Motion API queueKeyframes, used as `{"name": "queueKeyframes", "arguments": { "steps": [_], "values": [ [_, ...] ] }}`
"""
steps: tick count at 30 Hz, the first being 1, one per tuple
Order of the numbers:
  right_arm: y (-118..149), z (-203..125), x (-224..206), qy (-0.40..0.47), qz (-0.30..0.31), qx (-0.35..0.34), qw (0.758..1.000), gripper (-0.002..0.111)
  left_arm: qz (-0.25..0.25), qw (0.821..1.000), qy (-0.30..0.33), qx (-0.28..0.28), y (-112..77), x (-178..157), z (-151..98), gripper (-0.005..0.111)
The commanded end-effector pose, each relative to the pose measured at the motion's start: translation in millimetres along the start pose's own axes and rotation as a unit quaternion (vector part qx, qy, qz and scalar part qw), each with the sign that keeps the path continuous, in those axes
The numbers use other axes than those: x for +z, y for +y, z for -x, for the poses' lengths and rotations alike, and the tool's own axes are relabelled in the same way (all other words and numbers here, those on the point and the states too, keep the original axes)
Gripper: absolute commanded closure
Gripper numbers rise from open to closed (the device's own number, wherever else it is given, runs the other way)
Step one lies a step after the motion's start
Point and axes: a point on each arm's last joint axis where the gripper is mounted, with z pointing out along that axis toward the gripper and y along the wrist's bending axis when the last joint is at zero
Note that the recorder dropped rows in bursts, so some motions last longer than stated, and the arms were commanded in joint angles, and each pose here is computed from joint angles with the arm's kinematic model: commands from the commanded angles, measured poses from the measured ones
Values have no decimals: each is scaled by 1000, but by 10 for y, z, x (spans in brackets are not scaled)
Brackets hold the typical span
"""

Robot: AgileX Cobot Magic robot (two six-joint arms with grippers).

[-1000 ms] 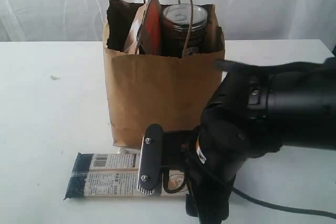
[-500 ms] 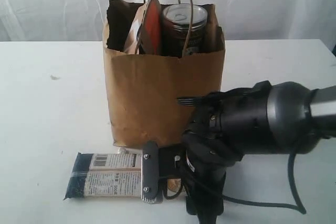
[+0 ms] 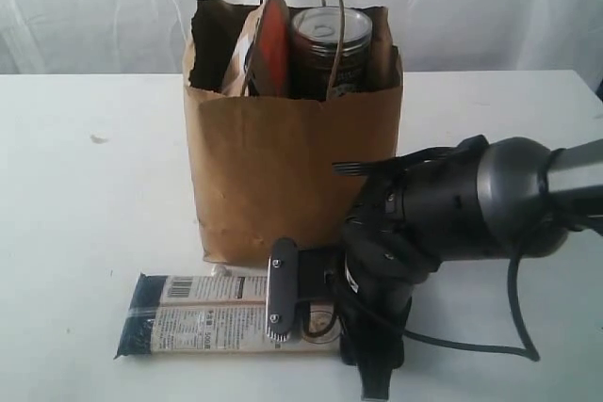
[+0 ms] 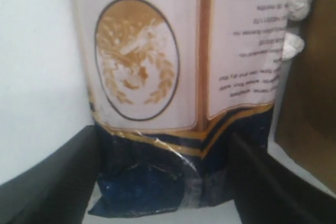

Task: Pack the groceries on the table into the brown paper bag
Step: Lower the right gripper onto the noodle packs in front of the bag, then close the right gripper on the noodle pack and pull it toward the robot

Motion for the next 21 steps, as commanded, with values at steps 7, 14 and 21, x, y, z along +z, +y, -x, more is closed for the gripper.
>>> {"name": "queueKeyframes", "arguments": {
  "steps": [7,14,21],
  "values": [
    [120,-22,105,17,71,66,995,95,0,1000,-1,-5,1,1,-10,107],
    [272,-52,68,46,153,111,981,108,0,1000,-1,-5,1,1,-10,107],
    [506,-59,-24,101,229,83,965,108,0,1000,-1,-5,1,1,-10,107]
  ]
}}
